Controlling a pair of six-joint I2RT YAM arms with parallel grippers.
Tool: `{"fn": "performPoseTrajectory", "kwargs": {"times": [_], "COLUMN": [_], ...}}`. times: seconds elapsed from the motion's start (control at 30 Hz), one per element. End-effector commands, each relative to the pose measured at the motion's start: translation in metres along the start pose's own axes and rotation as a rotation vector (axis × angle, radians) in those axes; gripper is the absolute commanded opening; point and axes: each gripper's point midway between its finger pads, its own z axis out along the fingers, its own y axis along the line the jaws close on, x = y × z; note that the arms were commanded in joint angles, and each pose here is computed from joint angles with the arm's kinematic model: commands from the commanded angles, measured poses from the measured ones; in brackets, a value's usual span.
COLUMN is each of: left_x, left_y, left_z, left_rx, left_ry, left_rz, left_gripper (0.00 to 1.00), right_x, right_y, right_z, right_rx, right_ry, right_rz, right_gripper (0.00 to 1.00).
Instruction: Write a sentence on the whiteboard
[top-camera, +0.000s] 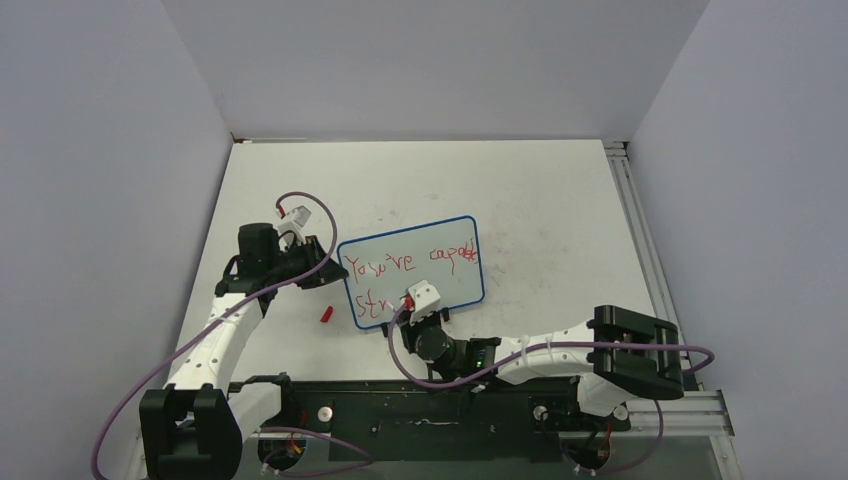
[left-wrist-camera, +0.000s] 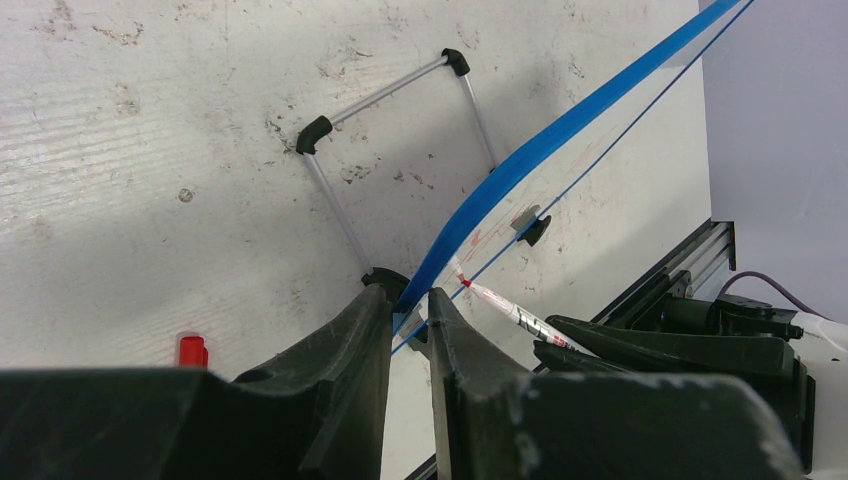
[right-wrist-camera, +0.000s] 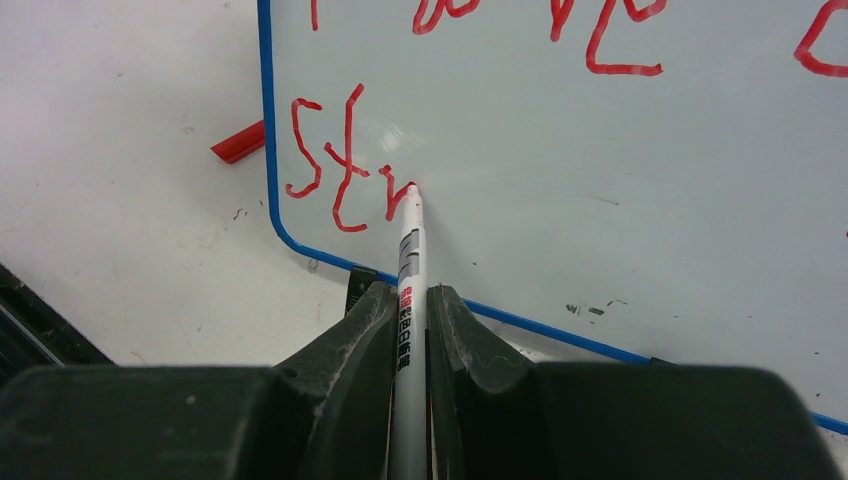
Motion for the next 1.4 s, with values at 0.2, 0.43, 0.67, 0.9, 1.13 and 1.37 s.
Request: {"fn": "performPoseTrajectory", "kwargs": {"times": [0.2,0.43,0.67,0.9,1.13,1.37], "left_x": [-0.02,-0.02,-0.019,-0.019,-0.019,-0.019], "left_y": [-0.014,-0.014,-0.013,-0.014,-0.014,-0.013], "left_z": [-0.006,-0.006,-0.006,-0.007,-0.007,-0.006], "left_rx": [0.025,0.025,0.024,0.025,0.026,0.025], "left_ry": [-0.053,-0.054,-0.052,-0.055,-0.054,-0.052], "left_rz": [0.053,0.053,0.052,0.053,0.053,0.051], "left_gripper": [0.19,0.19,0.19,0.19,0.19,0.18], "right_x": [-0.03,-0.035,-0.026,-0.021,-0.022,-0.022], "right_y": [0.0,-0.004,-0.001,0.0,-0.004,-0.003], "right_z": [-0.007,-0.024,-0.017,-0.014,-0.011,-0.008], "right_rx": [-0.008,-0.024,-0.017,-0.011,0.013,0.018], "right_ry": [-0.085,-0.129,-0.097,-0.093,-0.102,-0.1], "right_rz": [0.046,0.061,0.041,0.04,0.045,0.044], "right_gripper": [0.05,0.05,0.05,0.05,0.05,0.05]}}
